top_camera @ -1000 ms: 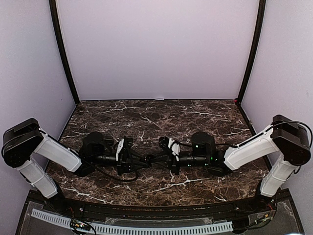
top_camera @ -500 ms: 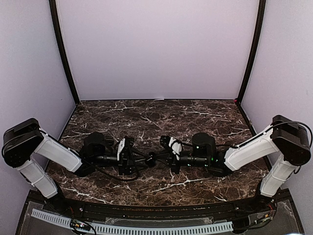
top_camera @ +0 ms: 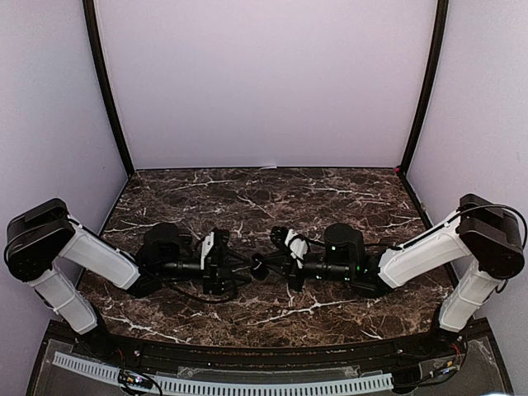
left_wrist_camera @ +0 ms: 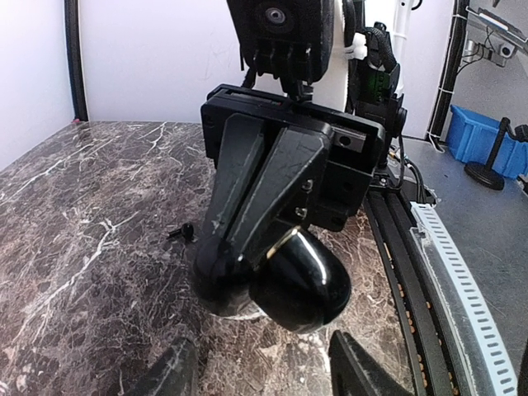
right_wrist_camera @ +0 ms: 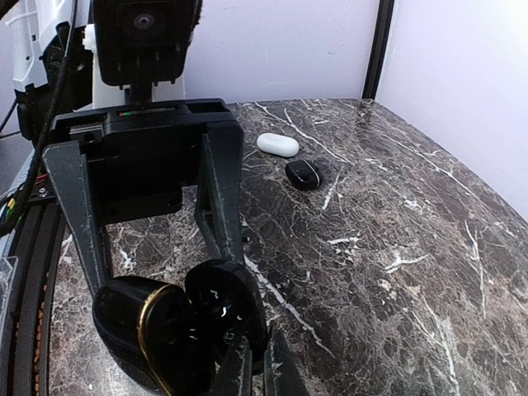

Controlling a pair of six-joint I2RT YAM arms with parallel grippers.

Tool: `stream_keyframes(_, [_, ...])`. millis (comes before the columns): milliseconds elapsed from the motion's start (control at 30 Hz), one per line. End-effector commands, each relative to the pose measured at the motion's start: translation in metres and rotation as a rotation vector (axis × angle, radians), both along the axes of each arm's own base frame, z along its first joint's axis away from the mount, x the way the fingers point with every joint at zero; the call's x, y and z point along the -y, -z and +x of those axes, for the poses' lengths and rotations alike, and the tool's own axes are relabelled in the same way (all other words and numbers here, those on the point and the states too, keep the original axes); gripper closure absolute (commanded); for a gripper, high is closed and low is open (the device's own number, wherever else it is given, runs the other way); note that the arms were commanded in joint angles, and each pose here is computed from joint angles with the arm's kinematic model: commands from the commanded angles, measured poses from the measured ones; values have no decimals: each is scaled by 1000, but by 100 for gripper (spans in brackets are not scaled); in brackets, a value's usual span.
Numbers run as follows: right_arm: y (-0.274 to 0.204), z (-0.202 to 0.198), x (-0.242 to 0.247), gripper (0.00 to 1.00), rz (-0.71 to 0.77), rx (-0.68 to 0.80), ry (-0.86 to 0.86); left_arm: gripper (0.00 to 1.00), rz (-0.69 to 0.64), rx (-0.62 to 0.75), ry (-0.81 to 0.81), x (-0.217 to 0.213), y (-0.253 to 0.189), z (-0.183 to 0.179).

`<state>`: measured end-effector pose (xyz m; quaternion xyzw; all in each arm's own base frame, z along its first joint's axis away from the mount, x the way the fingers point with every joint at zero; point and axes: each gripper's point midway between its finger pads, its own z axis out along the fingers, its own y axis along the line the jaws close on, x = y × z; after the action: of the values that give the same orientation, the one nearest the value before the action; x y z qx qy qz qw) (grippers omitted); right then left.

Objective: Insert the wireless bluetooth earbuds into the charging case
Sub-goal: Pass from the left arm to the right, then pass from the right arm to the left

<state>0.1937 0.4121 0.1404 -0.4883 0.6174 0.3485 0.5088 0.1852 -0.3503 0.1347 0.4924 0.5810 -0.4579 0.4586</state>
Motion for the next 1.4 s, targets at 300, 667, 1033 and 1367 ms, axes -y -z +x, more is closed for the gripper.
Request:
stream_keyframes(300, [-14,22,16,95,37,54,165,31,-30,21,-61,0,-8,9])
stream_keyframes(667, [-26,29,23,96,55,69,223,30,-82,6,-271,-1,-17,32])
stream_keyframes(1033, [-29,31,27,95,52,85,252,32,-72,-49,-382,31,-19,38])
stream_keyframes(1367, [-29,30,27,95,46,91,251,57,-78,-61,-373,44,-17,34])
